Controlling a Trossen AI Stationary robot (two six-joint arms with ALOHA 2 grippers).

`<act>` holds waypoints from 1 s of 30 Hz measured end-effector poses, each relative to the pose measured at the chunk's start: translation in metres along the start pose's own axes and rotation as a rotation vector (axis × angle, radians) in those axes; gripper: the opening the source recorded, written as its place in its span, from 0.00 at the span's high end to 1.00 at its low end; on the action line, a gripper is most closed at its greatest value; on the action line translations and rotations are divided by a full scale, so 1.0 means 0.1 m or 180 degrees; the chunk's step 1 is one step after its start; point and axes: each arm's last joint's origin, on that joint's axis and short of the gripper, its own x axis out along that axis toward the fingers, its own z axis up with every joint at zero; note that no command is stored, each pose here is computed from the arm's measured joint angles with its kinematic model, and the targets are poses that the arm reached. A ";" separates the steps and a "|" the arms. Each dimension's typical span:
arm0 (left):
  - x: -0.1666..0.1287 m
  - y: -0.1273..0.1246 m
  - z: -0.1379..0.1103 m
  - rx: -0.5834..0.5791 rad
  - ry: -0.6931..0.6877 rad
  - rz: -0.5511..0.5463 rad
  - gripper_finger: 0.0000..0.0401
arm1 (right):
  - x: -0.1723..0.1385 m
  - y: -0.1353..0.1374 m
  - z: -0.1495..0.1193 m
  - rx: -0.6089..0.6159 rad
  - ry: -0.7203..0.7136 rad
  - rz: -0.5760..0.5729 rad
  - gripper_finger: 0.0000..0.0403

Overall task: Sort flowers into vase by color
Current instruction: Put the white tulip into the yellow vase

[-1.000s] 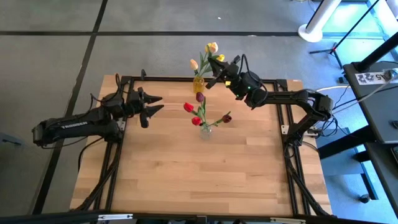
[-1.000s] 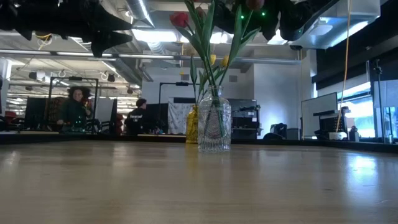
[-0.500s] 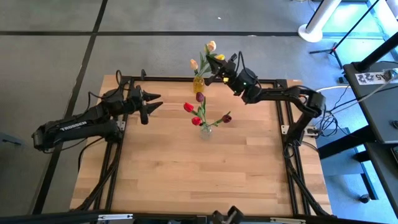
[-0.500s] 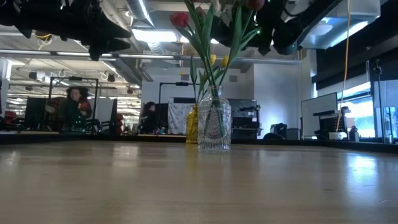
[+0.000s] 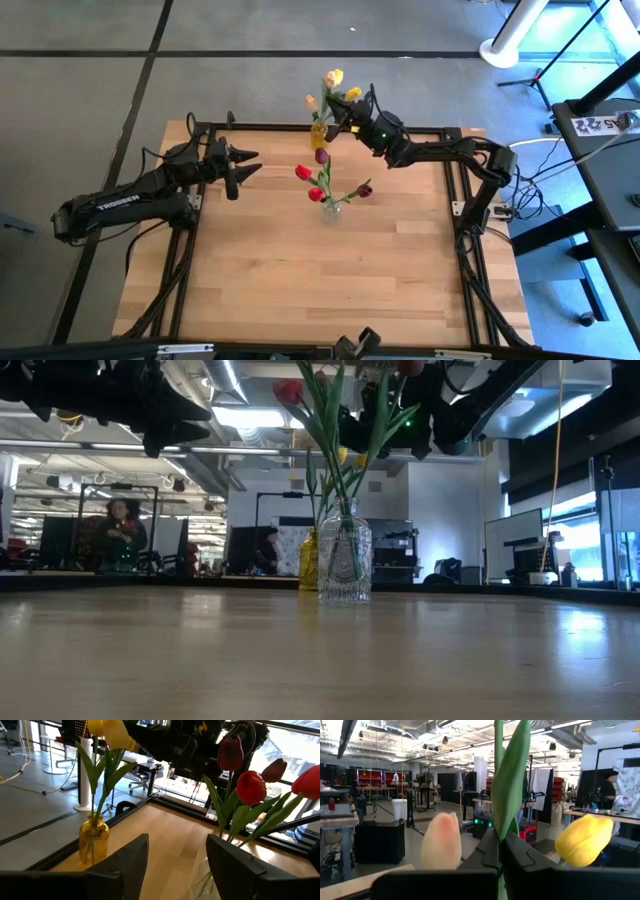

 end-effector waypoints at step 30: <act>0.00 0.00 0.01 0.0018 -0.0022 -0.0002 0.51 | -0.04 0.06 -0.29 0.0360 0.0898 0.0098 0.60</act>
